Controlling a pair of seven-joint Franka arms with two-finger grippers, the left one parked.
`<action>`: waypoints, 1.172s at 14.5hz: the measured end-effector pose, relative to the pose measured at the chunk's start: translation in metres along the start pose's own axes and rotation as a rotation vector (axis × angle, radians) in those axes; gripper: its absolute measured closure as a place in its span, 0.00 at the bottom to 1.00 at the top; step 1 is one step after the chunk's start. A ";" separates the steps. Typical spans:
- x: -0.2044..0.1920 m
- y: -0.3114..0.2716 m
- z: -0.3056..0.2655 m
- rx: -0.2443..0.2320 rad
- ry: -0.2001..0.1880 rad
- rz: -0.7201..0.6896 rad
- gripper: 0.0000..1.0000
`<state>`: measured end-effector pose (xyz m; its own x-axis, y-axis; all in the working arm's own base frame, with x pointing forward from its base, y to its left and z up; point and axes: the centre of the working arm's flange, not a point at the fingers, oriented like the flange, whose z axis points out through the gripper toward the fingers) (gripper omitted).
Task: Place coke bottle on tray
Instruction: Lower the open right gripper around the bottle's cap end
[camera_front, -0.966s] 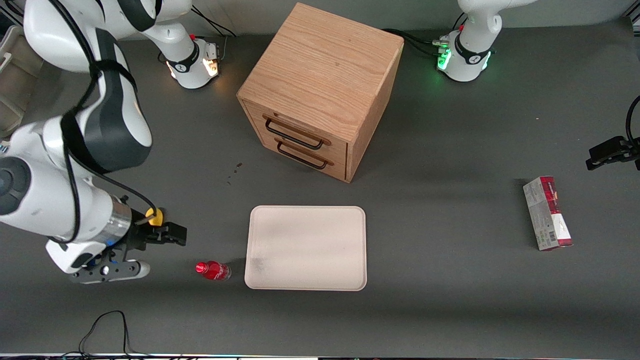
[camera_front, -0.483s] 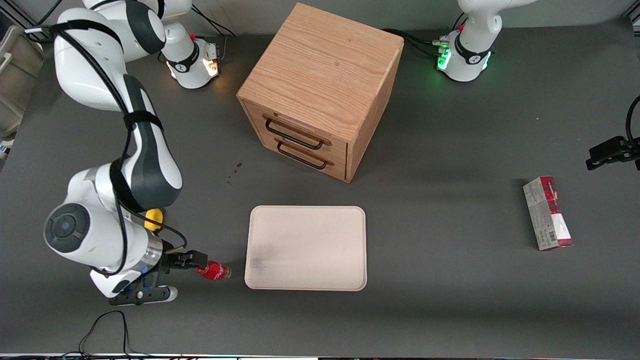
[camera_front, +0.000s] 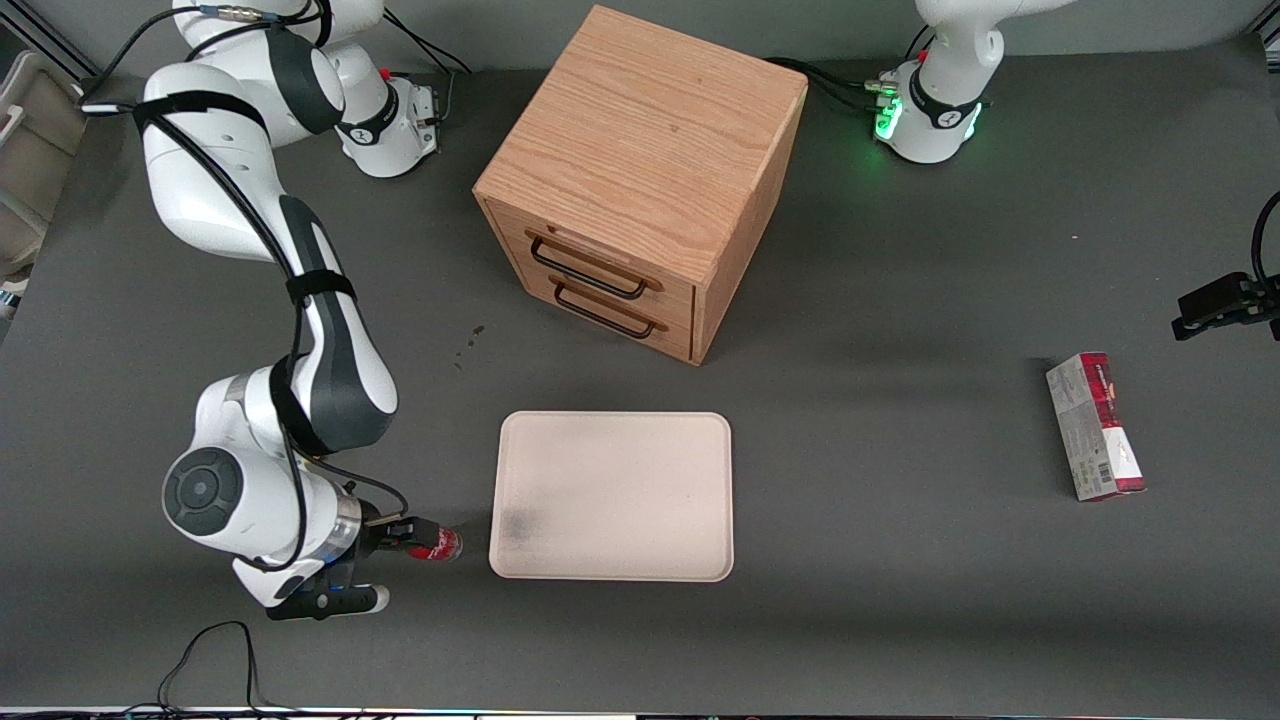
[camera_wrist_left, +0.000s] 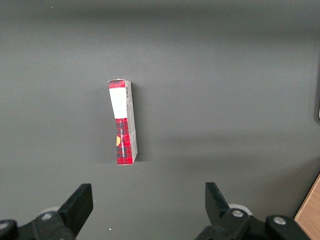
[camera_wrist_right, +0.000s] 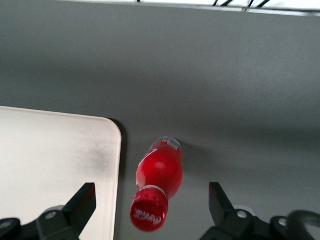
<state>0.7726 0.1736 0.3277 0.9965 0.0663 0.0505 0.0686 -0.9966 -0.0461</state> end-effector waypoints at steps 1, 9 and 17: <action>-0.001 -0.001 0.006 -0.001 -0.008 -0.002 0.00; -0.002 -0.003 0.014 -0.018 -0.020 -0.011 0.03; -0.004 -0.005 0.012 -0.040 -0.035 -0.023 0.66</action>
<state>0.7684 0.1788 0.3154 0.9958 0.0901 0.0163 0.0902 -0.9959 -0.0049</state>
